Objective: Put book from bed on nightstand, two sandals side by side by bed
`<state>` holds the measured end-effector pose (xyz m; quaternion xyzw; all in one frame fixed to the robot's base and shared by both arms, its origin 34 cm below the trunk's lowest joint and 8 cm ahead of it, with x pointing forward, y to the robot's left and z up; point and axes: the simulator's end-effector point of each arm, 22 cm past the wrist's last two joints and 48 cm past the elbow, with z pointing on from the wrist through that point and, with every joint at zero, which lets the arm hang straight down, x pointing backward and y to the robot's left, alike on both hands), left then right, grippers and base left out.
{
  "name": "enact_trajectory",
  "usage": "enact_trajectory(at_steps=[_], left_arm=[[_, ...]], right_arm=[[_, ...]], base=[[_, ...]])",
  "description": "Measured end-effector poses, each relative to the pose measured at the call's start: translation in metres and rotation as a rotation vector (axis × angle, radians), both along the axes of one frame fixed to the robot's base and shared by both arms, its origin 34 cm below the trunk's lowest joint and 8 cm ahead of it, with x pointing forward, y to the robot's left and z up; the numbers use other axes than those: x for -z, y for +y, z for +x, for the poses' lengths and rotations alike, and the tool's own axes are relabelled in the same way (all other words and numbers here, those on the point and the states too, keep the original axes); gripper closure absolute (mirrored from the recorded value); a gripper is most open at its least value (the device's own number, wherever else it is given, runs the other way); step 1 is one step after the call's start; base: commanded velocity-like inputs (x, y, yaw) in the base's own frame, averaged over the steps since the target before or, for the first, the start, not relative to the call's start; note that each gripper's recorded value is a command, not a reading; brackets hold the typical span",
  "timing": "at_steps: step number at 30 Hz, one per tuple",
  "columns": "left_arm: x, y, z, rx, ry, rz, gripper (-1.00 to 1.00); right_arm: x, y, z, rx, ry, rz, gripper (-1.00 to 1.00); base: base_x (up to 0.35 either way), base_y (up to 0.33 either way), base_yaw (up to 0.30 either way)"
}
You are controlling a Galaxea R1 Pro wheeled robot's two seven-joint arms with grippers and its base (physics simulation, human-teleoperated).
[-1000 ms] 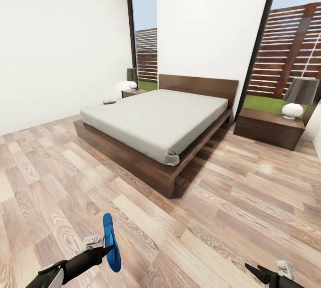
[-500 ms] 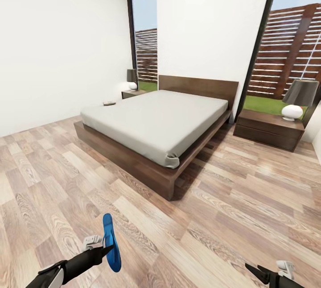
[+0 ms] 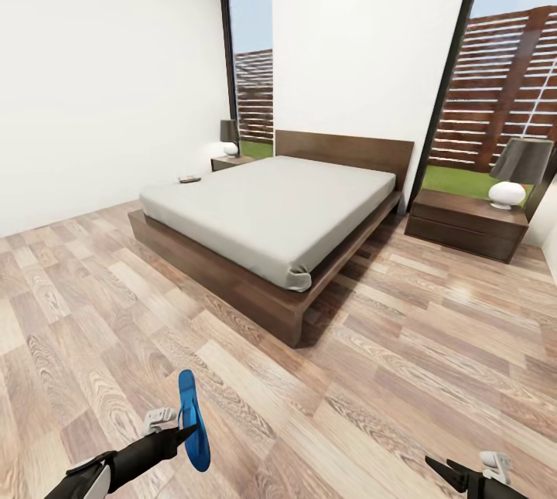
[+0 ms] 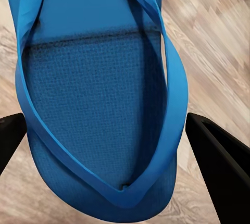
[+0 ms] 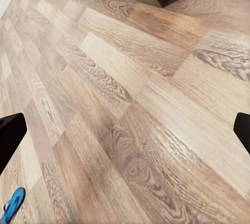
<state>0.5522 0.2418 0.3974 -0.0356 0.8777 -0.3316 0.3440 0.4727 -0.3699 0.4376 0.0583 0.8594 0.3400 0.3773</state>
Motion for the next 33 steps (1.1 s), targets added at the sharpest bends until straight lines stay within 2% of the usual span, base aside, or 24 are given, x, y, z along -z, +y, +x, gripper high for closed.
enact_trajectory(at_steps=[16,33], left_arm=[[-0.0001,0.0001,0.0000,0.000,0.000,0.000,1.00],[0.0003,0.0000,-0.0002,0.000,0.001,0.000,1.00]], right_arm=[[-0.0004,0.0001,0.0001,-0.001,-0.001,0.000,-1.00],[-0.0003,-0.0002,0.0004,0.001,-0.001,0.000,-1.00]], base=[[0.211,-0.079,0.018],[0.019,-0.006,0.265]])
